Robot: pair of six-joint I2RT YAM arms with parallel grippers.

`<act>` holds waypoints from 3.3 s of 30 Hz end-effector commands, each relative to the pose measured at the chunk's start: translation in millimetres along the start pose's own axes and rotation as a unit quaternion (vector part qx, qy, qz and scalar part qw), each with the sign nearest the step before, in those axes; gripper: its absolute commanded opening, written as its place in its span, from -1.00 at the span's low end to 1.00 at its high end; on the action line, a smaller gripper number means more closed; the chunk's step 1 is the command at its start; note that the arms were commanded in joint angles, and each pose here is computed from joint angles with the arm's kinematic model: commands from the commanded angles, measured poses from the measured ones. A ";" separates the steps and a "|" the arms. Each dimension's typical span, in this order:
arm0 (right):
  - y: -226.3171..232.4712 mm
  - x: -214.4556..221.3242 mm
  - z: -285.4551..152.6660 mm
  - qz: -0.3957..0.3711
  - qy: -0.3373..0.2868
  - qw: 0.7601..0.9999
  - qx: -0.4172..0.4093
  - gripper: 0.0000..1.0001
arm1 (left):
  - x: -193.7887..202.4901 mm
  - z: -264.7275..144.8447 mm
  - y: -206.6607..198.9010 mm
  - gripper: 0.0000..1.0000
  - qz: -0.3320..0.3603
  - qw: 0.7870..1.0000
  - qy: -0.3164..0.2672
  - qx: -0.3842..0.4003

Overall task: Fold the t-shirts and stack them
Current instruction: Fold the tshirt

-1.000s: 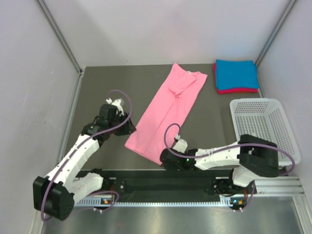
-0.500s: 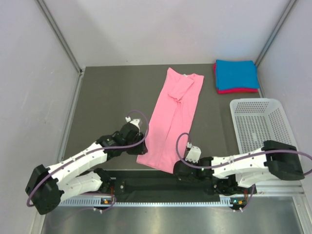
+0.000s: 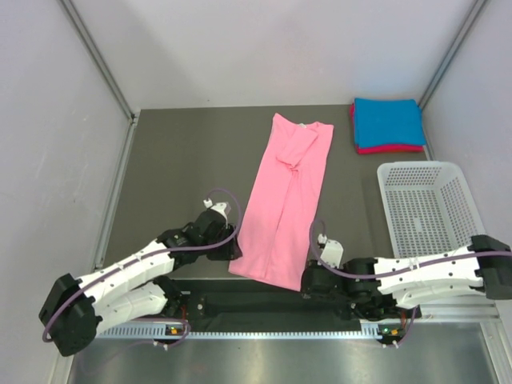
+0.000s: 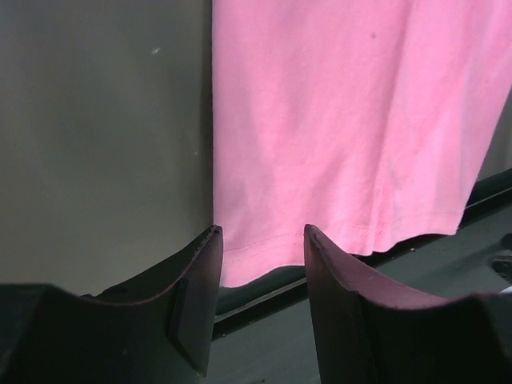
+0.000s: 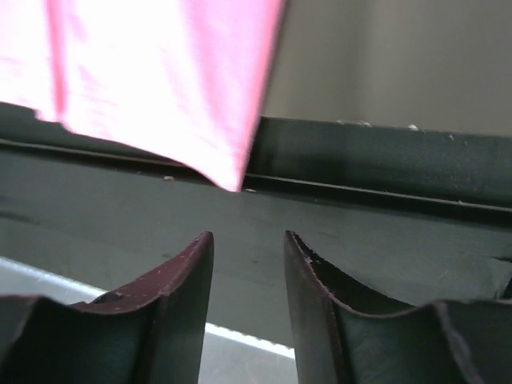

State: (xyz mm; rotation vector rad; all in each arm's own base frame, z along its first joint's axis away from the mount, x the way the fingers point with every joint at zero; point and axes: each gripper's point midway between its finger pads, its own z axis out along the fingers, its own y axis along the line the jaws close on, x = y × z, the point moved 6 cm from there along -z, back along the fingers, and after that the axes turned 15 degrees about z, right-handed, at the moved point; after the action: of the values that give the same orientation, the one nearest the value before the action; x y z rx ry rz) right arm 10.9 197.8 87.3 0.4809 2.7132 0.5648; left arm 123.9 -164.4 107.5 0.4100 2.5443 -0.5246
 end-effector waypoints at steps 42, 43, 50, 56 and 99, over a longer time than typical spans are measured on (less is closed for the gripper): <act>44.5 -548.0 125.4 0.053 -0.187 0.975 -0.105 -0.13 | -22.2 -38.6 -16.2 -0.15 -0.037 0.994 -0.100 0.038; 44.7 -549.1 128.4 0.049 -0.184 0.975 -0.111 -0.15 | -25.8 -41.1 -16.5 -0.15 -0.034 0.993 -0.105 0.035; 37.8 -557.0 151.6 0.041 -0.176 0.975 -0.131 -0.25 | -42.1 -46.1 -17.8 -0.13 -0.023 0.991 -0.132 0.021; 39.7 -562.7 166.5 0.058 -0.184 0.969 -0.151 -0.26 | -42.2 -36.1 -18.6 -0.14 -0.023 0.993 -0.119 0.016; 58.6 -607.6 39.4 0.085 -0.281 0.943 -0.155 0.22 | -41.1 8.3 -26.8 0.04 0.005 0.999 -0.036 0.021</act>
State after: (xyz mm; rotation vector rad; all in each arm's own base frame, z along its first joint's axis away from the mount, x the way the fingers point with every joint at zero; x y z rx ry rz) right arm 602.7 31.1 138.7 0.7440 2.1000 0.7835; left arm 139.1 -194.6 107.1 0.3992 2.5711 -0.5625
